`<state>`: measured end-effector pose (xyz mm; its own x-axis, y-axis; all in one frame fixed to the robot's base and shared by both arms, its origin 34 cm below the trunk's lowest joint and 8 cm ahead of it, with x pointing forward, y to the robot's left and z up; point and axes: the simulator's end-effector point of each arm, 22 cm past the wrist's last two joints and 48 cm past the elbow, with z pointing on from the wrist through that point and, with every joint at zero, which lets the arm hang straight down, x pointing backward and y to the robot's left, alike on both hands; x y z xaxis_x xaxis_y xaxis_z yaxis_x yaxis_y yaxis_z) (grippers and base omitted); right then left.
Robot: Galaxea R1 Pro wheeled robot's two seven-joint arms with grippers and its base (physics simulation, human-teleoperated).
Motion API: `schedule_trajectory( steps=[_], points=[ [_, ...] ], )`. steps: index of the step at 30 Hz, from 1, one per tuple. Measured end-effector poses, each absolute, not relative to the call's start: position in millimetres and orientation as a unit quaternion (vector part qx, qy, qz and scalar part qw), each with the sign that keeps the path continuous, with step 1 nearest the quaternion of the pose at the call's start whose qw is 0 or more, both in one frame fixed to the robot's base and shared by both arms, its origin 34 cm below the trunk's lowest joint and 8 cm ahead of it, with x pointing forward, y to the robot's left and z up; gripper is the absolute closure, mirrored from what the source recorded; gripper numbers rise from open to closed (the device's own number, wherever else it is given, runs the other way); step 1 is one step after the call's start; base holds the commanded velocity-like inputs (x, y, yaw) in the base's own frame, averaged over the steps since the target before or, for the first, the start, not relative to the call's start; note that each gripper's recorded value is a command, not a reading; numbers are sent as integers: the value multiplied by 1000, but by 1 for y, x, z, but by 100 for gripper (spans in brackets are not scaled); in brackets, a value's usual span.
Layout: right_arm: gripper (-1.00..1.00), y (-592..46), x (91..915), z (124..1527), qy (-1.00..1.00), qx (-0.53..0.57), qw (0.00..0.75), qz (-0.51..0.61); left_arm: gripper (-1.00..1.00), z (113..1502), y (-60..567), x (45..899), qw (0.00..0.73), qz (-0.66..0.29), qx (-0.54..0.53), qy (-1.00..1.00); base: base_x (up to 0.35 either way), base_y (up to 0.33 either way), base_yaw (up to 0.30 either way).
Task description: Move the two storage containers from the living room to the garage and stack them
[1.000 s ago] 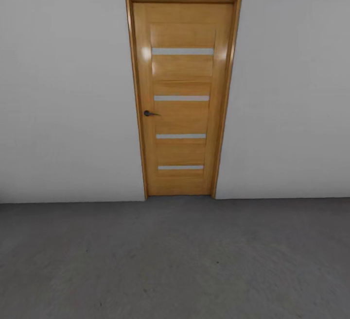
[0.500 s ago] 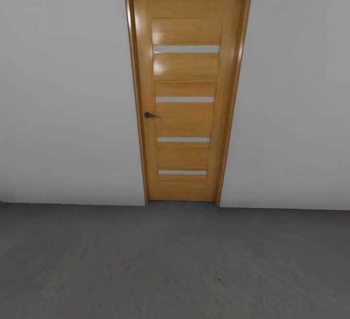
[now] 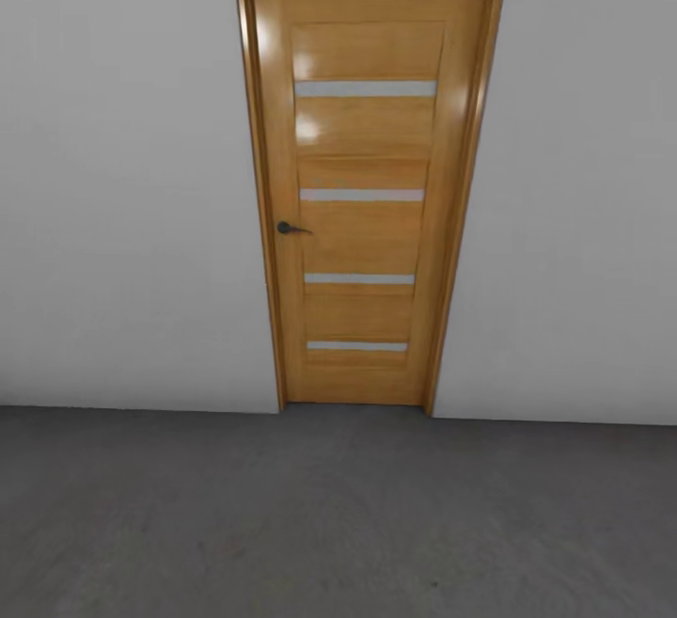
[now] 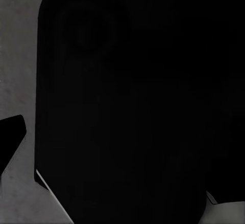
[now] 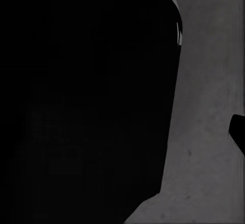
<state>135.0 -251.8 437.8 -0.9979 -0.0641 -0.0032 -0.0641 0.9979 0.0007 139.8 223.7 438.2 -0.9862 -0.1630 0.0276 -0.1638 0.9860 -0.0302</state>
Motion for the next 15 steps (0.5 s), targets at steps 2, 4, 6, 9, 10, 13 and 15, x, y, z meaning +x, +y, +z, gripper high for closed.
schedule_trajectory(
  steps=[2, 4, 6, 9, 10, 13, 15],
  points=[
    [-100, -251, 135, 438, 999, -32, 2, 1, -100, 438, 224, 139, 13, 16, 82, -996, 322, 0, 0],
    [-100, -251, 135, 438, 999, -32, 2, 1, -100, 438, 224, 140, 13, 16, 82, -996, 322, 0, 0],
    [-100, -251, 135, 438, 1000, -31, 2, 1, -100, 438, 224, 140, 13, 16, 82, -996, 322, 0, 0],
    [-100, -252, 135, 438, 1000, -31, 3, 0, -100, 438, 223, 140, 13, 16, 82, -996, 322, 0, 0],
    [-100, -252, 136, 438, 1000, -30, 3, 0, -100, 438, 223, 140, 13, 17, 82, -996, 322, 0, 0],
    [-100, -252, 136, 438, 1000, -29, 3, 0, -100, 438, 223, 140, 13, 17, 82, -996, 322, 0, 0],
    [-100, -249, 136, 438, 1000, -28, 3, 2, -100, 438, 223, 140, 13, 17, 82, -996, 322, 0, 0]
  ],
)
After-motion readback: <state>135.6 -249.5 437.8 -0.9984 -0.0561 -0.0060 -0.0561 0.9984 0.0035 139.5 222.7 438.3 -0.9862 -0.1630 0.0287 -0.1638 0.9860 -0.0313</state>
